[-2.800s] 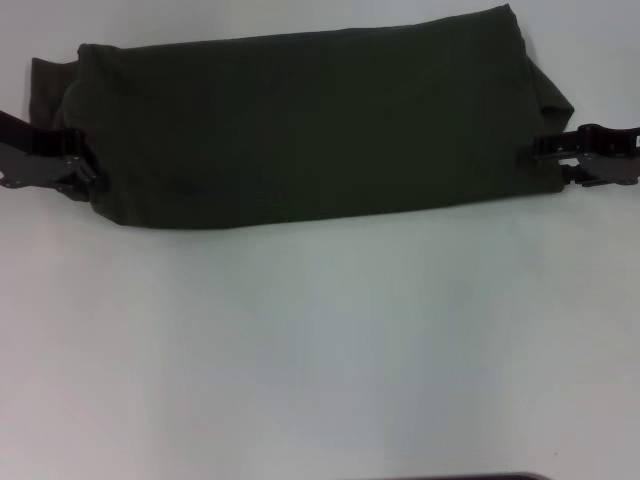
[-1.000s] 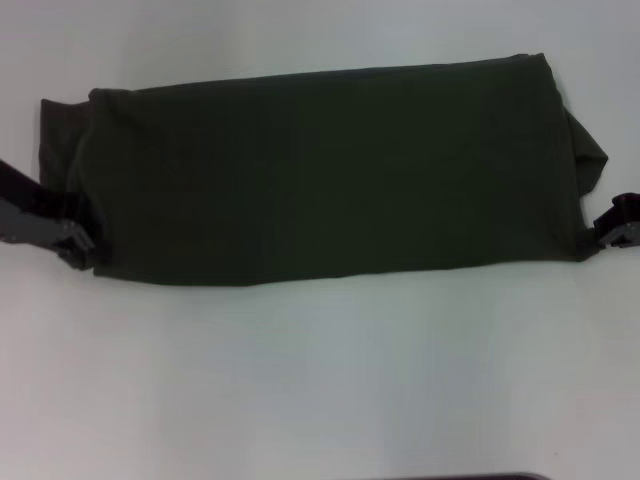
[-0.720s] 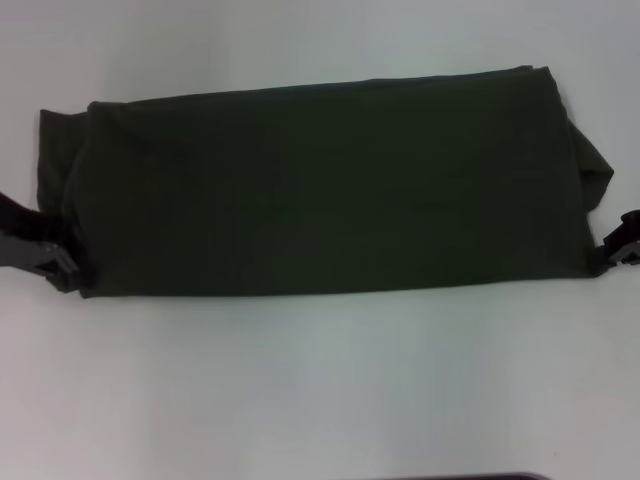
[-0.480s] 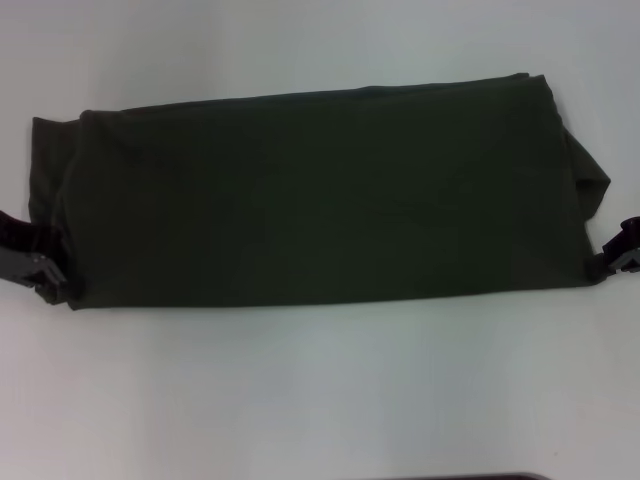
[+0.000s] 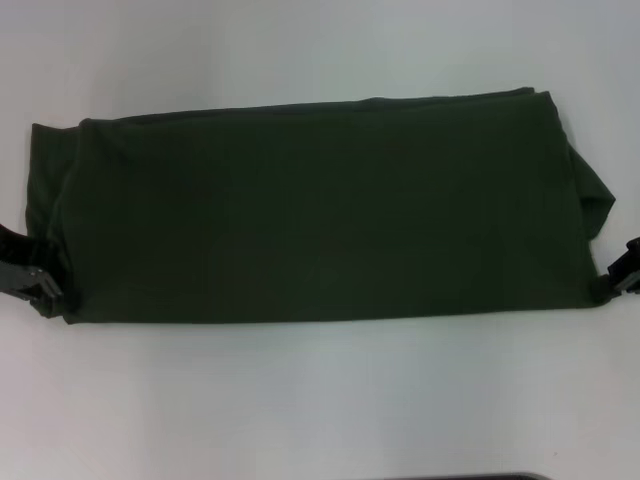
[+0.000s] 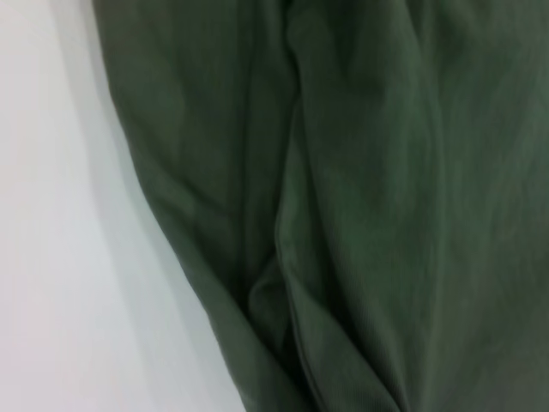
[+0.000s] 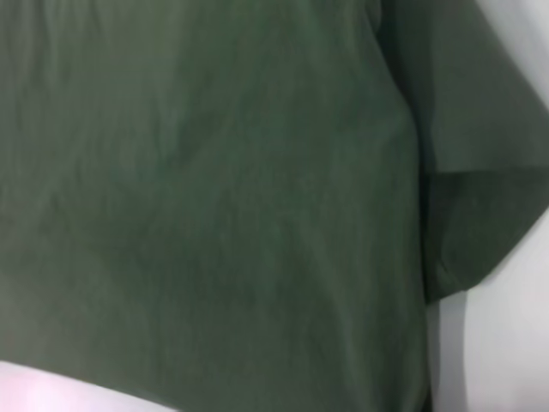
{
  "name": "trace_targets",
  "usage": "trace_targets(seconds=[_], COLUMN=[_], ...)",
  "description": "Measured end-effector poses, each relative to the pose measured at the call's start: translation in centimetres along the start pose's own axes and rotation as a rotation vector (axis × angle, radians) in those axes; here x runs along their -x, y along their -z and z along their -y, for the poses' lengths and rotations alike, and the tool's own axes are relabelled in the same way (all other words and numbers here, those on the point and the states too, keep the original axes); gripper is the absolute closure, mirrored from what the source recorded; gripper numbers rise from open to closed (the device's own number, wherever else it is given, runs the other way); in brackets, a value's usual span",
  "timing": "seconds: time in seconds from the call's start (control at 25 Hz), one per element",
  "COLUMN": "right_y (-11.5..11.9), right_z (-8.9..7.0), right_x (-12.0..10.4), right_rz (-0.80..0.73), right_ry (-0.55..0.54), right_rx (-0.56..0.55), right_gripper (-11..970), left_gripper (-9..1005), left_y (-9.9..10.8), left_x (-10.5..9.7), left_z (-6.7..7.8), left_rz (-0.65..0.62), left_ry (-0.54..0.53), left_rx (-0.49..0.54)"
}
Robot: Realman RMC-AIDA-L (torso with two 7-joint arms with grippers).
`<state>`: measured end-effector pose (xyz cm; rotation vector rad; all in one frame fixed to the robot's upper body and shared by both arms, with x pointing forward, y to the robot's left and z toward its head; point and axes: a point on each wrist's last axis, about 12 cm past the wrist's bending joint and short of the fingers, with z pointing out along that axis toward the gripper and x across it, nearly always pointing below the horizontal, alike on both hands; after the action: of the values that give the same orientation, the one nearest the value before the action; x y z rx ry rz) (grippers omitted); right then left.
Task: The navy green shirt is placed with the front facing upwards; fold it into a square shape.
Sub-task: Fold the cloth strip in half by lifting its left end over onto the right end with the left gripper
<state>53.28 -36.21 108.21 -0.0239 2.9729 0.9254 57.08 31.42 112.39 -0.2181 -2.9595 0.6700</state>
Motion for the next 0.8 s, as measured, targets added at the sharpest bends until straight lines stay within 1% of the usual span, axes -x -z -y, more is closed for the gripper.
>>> trace_targets(seconds=[0.24, 0.8], right_y=[-0.24, 0.0], right_z=[0.01, 0.11], right_x=[-0.21, -0.14], right_rz=[-0.003, 0.005], right_ry=[0.0, -0.003], right_rx=[0.005, 0.006], right_gripper=[952, 951], left_gripper=[900, 892], left_y=[-0.03, 0.0], left_x=[0.04, 0.15], left_z=[0.02, 0.13], left_rz=[0.003, 0.007], left_ry=[-0.002, -0.003], left_rx=[0.001, -0.005])
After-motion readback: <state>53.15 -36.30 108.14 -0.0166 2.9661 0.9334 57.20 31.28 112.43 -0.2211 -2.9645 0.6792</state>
